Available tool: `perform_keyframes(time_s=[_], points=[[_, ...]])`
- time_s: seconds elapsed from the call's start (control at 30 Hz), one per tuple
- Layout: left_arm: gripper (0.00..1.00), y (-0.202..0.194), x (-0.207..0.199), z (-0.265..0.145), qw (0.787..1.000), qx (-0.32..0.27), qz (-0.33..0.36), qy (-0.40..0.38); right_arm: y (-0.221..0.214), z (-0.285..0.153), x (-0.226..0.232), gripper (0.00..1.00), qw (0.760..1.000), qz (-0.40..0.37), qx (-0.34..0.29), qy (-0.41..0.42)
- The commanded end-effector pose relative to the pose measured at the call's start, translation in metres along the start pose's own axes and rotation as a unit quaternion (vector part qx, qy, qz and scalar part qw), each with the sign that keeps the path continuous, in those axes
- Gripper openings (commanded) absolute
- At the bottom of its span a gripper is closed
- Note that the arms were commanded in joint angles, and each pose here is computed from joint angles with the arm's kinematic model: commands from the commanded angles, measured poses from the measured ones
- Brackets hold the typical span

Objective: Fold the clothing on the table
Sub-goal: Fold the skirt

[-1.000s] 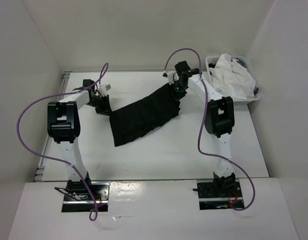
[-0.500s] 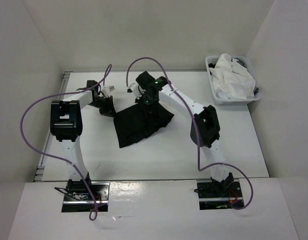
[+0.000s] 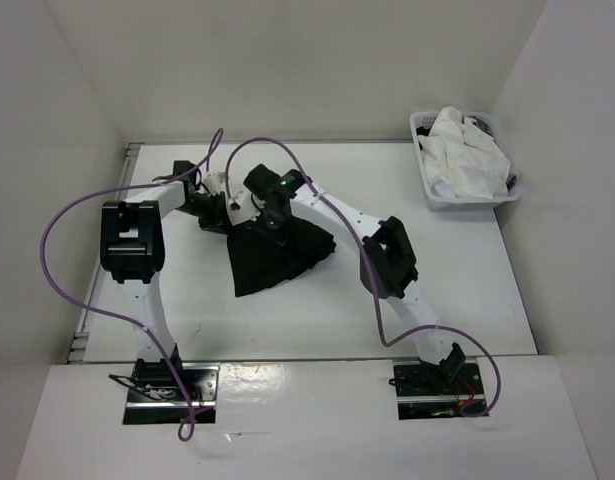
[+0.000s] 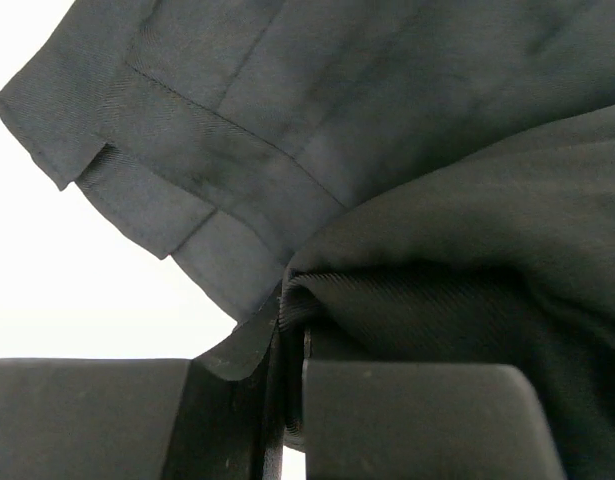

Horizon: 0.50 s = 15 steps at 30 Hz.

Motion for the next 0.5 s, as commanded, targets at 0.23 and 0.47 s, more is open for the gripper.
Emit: perform_keyframes(time_s=[0.23, 0.47], points=[[0.0, 0.005, -0.009, -0.003, 1.0, -0.009, 0.0, -0.022, 0.015, 0.002, 0.024, 0.0, 0.999, -0.01, -0.006, 0.03], [0.0, 0.005, -0.009, -0.003, 1.0, -0.009, 0.0, -0.022, 0.025, 0.001, 0.036, 0.0, 0.998, -0.011, -0.015, 0.064]])
Point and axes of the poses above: each gripper's point midway between its finger pads, its own z axis out along the fingers, its own x axis along the line the jaws close on, y = z × x, the point moved 6 cm from there along -z, back along the fingers, and after that the axes turned 13 degrees about z, right-handed, at the moved point
